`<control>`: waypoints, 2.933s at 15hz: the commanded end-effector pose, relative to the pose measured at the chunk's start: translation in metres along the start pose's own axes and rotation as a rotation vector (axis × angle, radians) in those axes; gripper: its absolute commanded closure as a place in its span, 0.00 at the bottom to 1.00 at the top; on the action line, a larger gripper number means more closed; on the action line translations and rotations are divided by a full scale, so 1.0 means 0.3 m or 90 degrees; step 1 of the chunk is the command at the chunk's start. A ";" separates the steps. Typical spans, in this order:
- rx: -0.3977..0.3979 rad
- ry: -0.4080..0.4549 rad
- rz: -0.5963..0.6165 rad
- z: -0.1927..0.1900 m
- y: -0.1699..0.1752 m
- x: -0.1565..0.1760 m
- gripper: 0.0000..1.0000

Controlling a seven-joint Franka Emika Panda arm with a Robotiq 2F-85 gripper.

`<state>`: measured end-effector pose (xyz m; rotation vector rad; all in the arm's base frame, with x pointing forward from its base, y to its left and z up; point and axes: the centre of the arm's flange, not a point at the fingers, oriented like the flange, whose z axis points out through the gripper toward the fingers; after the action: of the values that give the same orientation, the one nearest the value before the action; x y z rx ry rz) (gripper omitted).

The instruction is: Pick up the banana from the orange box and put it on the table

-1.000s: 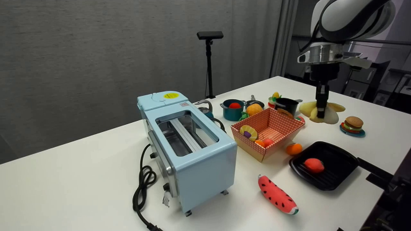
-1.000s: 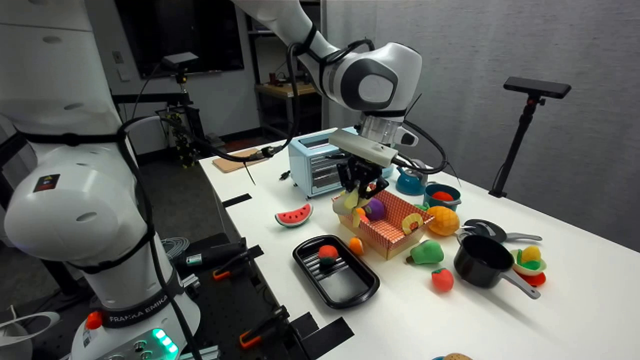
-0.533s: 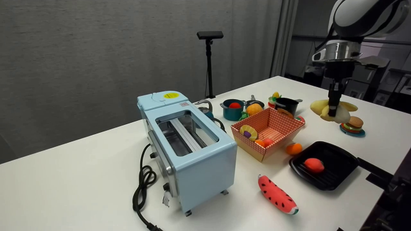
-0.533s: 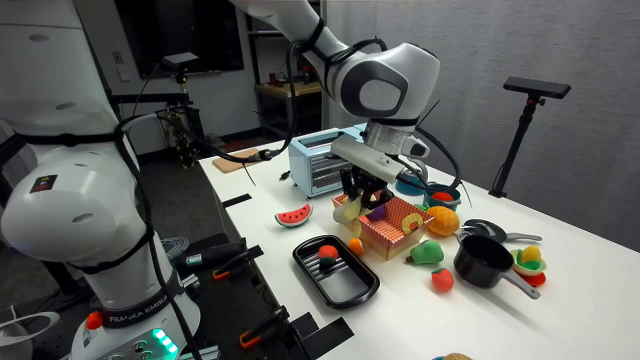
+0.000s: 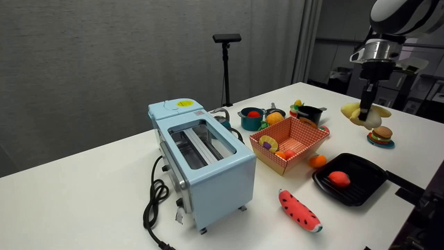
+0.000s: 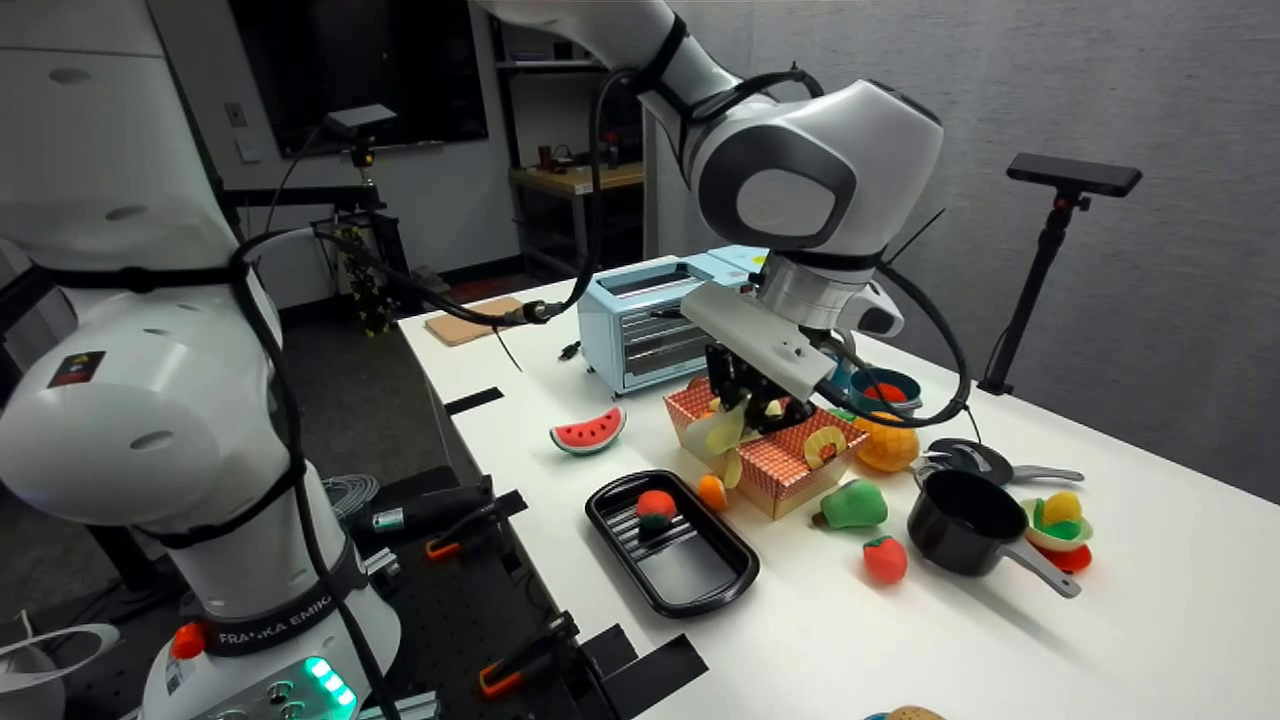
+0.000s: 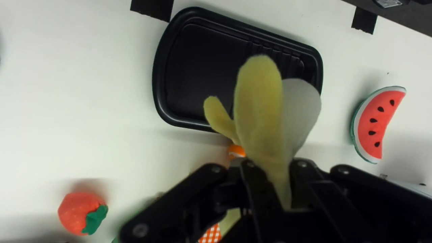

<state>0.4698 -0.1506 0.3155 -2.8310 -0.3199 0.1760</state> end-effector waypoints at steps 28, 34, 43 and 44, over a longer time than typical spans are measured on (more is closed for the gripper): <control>0.051 0.024 0.011 -0.038 -0.016 0.014 0.00; 0.056 0.013 -0.002 -0.035 -0.061 0.005 0.00; 0.044 0.005 -0.002 -0.005 -0.047 0.019 0.00; 0.044 0.005 -0.002 -0.006 -0.047 0.019 0.00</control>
<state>0.4728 -0.1365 0.3207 -2.7622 -0.3110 0.1725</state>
